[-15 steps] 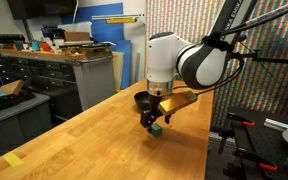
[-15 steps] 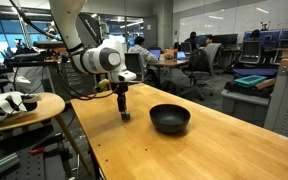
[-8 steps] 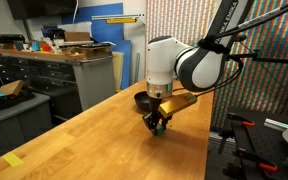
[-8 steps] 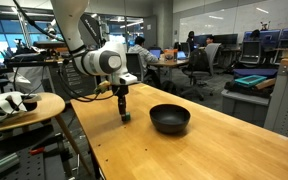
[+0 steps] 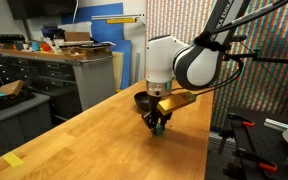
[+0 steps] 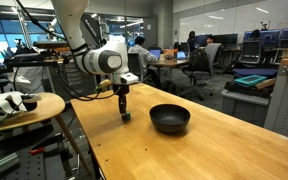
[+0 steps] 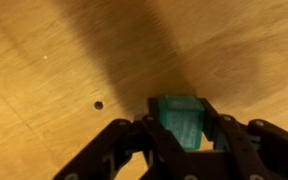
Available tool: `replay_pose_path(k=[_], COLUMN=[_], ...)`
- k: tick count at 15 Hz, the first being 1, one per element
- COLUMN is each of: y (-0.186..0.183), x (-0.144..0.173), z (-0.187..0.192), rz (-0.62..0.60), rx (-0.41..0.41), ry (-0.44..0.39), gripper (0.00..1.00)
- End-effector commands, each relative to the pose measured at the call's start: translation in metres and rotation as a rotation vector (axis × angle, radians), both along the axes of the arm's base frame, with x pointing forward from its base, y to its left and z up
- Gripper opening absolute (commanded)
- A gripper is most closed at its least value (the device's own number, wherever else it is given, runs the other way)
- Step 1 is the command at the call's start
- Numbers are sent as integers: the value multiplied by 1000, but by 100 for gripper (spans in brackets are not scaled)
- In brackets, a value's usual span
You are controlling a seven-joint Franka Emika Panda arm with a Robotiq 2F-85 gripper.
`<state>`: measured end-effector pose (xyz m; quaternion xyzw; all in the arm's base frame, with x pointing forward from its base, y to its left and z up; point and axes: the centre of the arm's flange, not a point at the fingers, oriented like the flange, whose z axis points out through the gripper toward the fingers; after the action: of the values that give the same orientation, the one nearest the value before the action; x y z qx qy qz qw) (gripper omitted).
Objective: Place the green block inside the black bowl
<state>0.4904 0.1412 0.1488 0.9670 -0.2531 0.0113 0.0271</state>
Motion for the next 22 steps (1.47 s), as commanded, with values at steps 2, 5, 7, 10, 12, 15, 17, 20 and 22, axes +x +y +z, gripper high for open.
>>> replay_pose_path(k=[2,5,7,10,12,15,17,20,22], y=[-7,-16,-26,-49,-68,-101,-124,-158,-174], x=[12,20,26,36,45,61,72,86,93], z=[42,75,96,122,134,145,145,140,135], rz=[-2,-20,-32,-64,-94,-144,-177,-224,-252], rx=[19,28,29,23,20,15,12,10,19], ry=[-46,-91,-119,-153,-176,-201,-208,-205,-197], gripper=[17,17,17,17,17,17,17,17,17])
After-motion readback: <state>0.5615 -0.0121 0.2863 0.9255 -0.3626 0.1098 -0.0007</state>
